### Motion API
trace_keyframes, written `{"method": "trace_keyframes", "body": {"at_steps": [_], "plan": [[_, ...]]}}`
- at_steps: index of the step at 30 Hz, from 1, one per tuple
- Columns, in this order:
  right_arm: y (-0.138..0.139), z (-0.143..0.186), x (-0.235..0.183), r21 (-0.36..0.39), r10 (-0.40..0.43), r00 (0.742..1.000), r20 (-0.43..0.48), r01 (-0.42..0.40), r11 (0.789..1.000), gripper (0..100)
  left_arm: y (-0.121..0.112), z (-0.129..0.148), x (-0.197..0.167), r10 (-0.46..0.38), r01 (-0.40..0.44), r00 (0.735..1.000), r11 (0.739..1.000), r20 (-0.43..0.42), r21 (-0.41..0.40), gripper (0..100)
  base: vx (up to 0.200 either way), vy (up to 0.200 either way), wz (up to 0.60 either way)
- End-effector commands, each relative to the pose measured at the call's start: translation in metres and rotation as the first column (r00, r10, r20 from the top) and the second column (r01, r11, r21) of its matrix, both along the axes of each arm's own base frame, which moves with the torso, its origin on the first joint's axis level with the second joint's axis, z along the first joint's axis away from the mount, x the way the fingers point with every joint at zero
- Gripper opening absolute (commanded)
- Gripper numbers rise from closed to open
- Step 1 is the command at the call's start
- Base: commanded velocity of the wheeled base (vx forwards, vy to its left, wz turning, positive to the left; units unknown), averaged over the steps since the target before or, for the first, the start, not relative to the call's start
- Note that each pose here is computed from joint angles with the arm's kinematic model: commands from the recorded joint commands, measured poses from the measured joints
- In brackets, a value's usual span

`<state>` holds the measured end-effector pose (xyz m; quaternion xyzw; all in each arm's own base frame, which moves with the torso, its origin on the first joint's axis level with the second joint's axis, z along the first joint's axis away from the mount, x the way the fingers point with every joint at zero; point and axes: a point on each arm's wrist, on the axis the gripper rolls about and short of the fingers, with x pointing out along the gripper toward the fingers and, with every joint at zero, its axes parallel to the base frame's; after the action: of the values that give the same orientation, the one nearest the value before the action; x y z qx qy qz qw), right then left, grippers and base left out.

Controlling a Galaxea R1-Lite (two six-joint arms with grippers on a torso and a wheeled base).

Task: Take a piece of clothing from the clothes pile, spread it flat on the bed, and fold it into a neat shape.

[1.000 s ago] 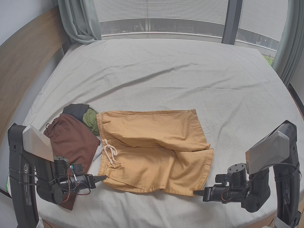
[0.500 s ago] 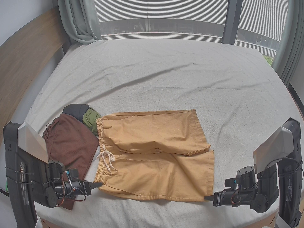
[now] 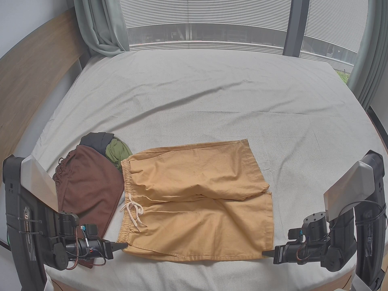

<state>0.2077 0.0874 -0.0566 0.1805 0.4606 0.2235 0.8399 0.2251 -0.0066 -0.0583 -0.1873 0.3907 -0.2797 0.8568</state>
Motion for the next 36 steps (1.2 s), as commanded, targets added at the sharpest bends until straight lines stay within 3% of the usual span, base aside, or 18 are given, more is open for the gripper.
{"method": "trace_keyframes", "body": {"at_steps": [1, 25, 36], "plan": [[-0.002, 0.0, -0.001, -0.007, 0.002, 1.0, -0.002, -0.002, 1.0, 0, 0.004, -0.001, -0.002, 0.004, -0.004, 1.0, 1.0, -0.006, -0.002, 0, 0.0, 0.0, 0.0], [-0.003, -0.002, -0.003, -0.01, 0.005, 1.0, -0.016, -0.005, 1.0, 0, 0.007, -0.001, -0.002, -0.039, 0.039, 0.999, 0.999, 0.029, -0.01, 0, 0.0, 0.0, 0.0], [-0.003, 0.009, 0.003, 0.015, -0.003, 0.999, 0.039, 0.002, 1.0, 0, 0.006, 0.013, 0.005, -0.041, 0.045, 0.996, 0.998, 0.081, -0.048, 0, 0.0, 0.0, 0.0]]}}
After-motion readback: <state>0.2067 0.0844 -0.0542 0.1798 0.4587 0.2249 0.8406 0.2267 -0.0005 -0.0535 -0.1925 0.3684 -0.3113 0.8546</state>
